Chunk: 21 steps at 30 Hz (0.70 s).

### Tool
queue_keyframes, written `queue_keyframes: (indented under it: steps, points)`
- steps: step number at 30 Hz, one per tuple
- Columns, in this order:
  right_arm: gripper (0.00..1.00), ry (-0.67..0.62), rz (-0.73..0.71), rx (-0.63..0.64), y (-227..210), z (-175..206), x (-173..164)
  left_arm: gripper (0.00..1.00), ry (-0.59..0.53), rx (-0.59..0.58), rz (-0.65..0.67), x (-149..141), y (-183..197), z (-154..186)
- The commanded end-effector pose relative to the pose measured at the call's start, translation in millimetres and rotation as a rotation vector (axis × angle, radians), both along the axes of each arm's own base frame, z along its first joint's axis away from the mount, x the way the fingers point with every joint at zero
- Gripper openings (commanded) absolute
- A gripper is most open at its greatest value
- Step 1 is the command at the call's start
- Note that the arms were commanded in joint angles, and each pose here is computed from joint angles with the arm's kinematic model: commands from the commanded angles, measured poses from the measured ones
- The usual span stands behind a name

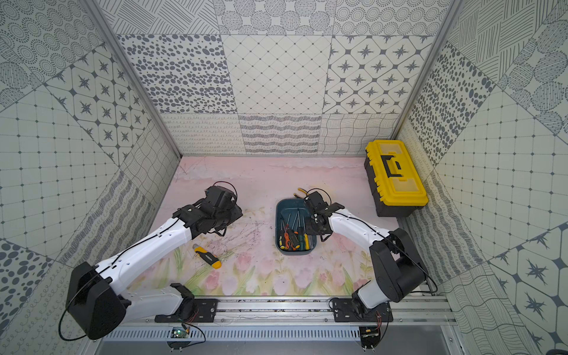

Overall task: Put the screwdriver on the desktop into the storage box
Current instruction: Move the storage box to the center of the board, then reset both arms

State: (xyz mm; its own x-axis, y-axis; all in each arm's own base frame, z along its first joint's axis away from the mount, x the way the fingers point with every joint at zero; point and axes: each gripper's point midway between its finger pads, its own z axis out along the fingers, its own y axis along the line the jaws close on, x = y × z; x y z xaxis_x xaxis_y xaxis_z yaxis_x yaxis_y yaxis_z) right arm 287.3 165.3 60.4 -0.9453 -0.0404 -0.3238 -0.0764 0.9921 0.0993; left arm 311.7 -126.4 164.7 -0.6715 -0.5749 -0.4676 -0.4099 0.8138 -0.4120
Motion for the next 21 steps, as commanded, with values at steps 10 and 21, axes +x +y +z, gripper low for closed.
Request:
queue_keyframes:
  steps: [10,21]
  points:
    - [0.77,-0.297,-0.35,0.07,-107,67,36,0.92,-0.141,0.538,0.051,7,130,-18]
    - [0.93,-0.697,-0.401,-0.136,-194,64,60,0.99,-0.337,0.571,-0.138,44,129,-68]
